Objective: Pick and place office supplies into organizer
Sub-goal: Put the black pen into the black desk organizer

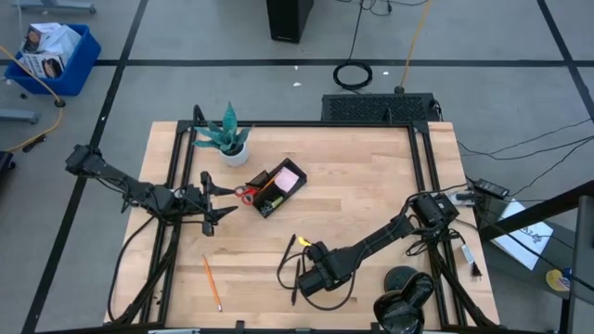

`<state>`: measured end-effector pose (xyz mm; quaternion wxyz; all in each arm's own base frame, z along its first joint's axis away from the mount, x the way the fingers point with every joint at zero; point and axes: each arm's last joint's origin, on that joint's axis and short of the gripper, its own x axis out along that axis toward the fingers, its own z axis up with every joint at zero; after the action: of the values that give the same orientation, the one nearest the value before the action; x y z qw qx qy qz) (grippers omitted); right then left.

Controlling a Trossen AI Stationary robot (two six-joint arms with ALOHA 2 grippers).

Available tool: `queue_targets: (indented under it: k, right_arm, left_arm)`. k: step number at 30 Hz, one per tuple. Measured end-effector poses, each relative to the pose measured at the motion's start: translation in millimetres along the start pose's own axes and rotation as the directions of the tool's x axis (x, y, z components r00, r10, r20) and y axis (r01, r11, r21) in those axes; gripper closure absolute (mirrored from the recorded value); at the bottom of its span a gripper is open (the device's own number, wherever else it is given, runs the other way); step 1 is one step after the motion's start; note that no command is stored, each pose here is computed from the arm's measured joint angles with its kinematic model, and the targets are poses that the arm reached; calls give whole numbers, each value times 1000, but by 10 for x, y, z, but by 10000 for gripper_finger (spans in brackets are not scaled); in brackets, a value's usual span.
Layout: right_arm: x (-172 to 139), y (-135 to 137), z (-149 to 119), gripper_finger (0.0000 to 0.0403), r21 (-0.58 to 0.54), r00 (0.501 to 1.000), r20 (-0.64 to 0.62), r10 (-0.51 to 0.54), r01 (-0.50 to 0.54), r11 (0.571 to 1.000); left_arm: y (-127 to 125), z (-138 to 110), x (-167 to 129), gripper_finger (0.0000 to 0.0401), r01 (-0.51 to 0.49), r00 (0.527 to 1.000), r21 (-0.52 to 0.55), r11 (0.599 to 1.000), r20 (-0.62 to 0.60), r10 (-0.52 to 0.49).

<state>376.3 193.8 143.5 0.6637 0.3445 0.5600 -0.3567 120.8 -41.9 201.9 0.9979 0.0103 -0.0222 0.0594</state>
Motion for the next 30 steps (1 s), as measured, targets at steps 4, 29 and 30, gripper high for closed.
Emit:
queue_targets:
  k: [4, 29, 30]
  right_arm:
    - [-1, -2, 22, 372, -49, 997, 75, -5, 8, 999]
    - [-36, 55, 256, 372, -352, 887, 461, 33, 149, 924]
    - [-41, 78, 277, 374, -366, 877, 478, 52, 145, 919]
  left_arm:
    - [0, 0, 0, 178, 0, 1000, 0, 1000, 0, 0]
    - [0, 0, 0, 178, 0, 1000, 0, 1000, 0, 0]
    - [0, 0, 0, 178, 0, 1000, 0, 1000, 0, 0]
